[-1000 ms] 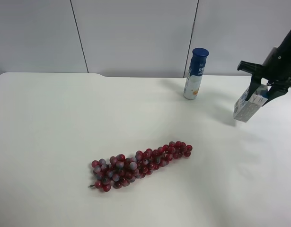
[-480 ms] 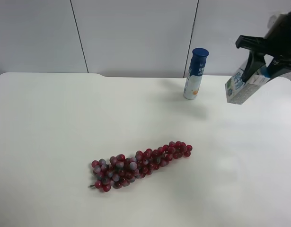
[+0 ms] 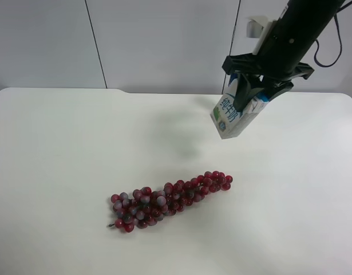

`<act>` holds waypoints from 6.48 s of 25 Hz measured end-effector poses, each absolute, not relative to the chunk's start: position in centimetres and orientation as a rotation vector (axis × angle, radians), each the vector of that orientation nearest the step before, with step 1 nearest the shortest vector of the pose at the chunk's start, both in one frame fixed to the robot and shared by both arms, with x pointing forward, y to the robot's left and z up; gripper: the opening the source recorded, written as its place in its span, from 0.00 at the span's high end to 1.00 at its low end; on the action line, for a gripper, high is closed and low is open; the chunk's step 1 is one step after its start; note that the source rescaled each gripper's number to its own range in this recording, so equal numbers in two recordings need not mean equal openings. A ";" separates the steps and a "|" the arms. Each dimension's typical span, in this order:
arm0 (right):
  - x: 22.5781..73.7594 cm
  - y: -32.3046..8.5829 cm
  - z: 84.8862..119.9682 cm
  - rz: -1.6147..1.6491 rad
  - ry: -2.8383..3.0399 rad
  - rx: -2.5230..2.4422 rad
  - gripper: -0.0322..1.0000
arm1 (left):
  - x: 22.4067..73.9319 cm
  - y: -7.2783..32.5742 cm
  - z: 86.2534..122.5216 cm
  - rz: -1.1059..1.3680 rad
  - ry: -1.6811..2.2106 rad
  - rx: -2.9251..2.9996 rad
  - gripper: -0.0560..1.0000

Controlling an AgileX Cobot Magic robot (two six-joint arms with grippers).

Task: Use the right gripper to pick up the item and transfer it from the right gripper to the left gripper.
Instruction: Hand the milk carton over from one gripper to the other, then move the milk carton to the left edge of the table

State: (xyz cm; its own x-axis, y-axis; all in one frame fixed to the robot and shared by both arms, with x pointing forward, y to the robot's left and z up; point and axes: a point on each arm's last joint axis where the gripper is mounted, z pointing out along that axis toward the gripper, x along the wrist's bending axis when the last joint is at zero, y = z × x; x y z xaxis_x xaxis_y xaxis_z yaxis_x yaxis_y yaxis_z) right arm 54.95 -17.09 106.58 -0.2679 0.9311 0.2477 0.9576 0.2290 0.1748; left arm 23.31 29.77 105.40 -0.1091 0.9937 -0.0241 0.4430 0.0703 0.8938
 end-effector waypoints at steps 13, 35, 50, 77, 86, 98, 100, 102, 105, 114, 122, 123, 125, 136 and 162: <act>53.4 -12.5 107.5 -0.717 -2.514 -1.335 0.97 | 23.3 29.7 105.4 0.984 1.639 1.455 0.00; 49.2 -5.8 108.9 -1.030 -2.626 -0.554 0.97 | 26.4 25.3 107.7 0.293 1.221 1.788 0.00; 48.2 -5.1 109.9 -1.150 -2.490 -0.382 0.97 | 29.4 22.9 107.3 -0.059 1.065 1.945 0.00; 44.7 -2.5 109.9 -1.067 -2.510 -0.194 0.97 | 34.5 20.0 106.4 -0.127 0.832 1.963 0.00; 44.7 -2.5 109.9 -1.063 -2.508 -0.190 0.97 | 35.7 19.2 106.1 -0.161 0.773 1.928 0.00; 44.6 -2.6 109.9 -1.059 -2.506 -0.185 0.97 | 37.1 18.7 108.0 -0.103 0.696 1.937 0.43; 44.6 -2.5 109.9 -1.057 -2.505 -0.182 0.97 | 37.1 18.8 108.0 -0.100 0.684 1.957 0.49; 44.5 -2.5 109.9 -1.056 -2.505 -0.181 0.97 | 37.1 18.8 107.8 -0.095 0.674 1.981 0.51; 44.5 -2.5 109.9 -1.056 -2.504 -0.181 0.97 | 37.0 18.9 107.7 -0.086 0.663 2.012 0.52; 44.6 -2.5 109.9 -1.060 -2.506 -0.184 0.97 | 36.9 19.3 107.1 -0.056 0.640 2.092 0.52; 44.5 -2.4 110.1 -1.090 -2.490 -0.164 0.97 | 36.8 19.3 107.0 -0.066 0.630 2.109 0.52; 44.5 -2.4 110.1 -1.095 -2.486 -0.163 0.97 | 36.8 19.3 107.0 -0.069 0.628 2.111 0.52; 44.5 -2.3 110.2 -1.101 -2.482 -0.159 0.97 | 36.7 19.3 107.0 -0.077 0.624 2.115 0.53; 44.4 -2.3 110.2 -1.105 -2.477 -0.124 0.97 | 36.6 19.4 107.0 -0.082 0.614 2.126 0.92; 42.8 -6.0 113.7 -1.015 -2.719 -0.328 0.00 | 36.6 19.5 106.8 -0.077 0.604 2.149 0.94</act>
State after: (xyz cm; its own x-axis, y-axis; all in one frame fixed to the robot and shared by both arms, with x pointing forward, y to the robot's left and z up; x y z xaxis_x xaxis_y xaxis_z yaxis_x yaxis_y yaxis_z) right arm 42.81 -5.98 113.70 -0.9508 0.1304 0.2811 0.2826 0.7366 0.6144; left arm 36.57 19.46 106.82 0.8798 0.3933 -0.2668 0.4477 -0.4975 0.7430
